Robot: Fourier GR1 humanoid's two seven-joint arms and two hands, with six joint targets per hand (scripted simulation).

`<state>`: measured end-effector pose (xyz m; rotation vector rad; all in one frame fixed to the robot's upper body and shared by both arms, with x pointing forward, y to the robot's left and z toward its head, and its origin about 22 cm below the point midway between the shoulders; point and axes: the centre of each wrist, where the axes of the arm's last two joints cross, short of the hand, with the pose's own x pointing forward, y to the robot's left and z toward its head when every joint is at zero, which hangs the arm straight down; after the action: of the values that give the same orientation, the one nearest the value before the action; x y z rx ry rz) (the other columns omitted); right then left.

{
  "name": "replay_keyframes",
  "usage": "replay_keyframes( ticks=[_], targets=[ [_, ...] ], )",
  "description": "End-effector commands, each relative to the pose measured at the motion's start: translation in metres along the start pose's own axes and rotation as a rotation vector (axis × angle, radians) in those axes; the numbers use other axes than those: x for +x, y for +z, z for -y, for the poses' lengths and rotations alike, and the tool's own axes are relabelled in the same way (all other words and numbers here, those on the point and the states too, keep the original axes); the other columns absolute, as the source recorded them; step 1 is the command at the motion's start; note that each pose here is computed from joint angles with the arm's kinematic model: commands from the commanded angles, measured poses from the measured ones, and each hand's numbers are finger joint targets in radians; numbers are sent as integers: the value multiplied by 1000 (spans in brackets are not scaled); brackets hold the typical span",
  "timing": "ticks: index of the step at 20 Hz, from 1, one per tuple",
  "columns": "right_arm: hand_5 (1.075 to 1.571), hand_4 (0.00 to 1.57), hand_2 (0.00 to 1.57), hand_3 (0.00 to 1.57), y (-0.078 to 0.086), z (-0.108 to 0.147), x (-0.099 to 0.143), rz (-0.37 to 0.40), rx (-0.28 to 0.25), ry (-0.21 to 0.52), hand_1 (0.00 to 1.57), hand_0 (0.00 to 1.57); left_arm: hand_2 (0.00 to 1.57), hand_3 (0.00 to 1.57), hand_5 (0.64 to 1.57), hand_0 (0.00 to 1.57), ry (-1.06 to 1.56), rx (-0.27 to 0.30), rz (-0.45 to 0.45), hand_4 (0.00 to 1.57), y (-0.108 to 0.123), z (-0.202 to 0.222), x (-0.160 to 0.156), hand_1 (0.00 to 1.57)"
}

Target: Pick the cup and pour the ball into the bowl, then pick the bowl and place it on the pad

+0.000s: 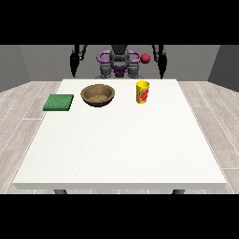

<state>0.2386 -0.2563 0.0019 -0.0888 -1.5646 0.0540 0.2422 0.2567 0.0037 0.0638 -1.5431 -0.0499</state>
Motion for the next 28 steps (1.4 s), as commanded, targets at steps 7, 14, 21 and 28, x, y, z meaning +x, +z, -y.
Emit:
replay_keyframes(
  ticks=[7, 14, 21, 28],
  targets=[
    [1569, 0, 0, 0, 1, 51, 29, 20, 37, -59, 0, 0, 0, 0, 1557, 0, 139, 18, 83, 0, -14, 2, 63, 0],
    [1570, 0, 0, 0, 14, 78, 47, 98, 33, -76, 0, 0, 0, 0, 1547, 0, 125, 57, 190, 0, 4, -60, 47, 0],
    [1570, 0, 0, 0, -14, 76, 50, 192, 36, -78, 0, 0, 0, 0, 1536, 0, 89, 36, 289, 0, -34, -48, 60, 0],
    [1571, 0, 0, 0, -16, 76, 39, 257, 90, -84, 0, 0, 0, 0, 1526, 0, 92, 72, 359, 0, -39, -35, -2, 0]
  ],
)
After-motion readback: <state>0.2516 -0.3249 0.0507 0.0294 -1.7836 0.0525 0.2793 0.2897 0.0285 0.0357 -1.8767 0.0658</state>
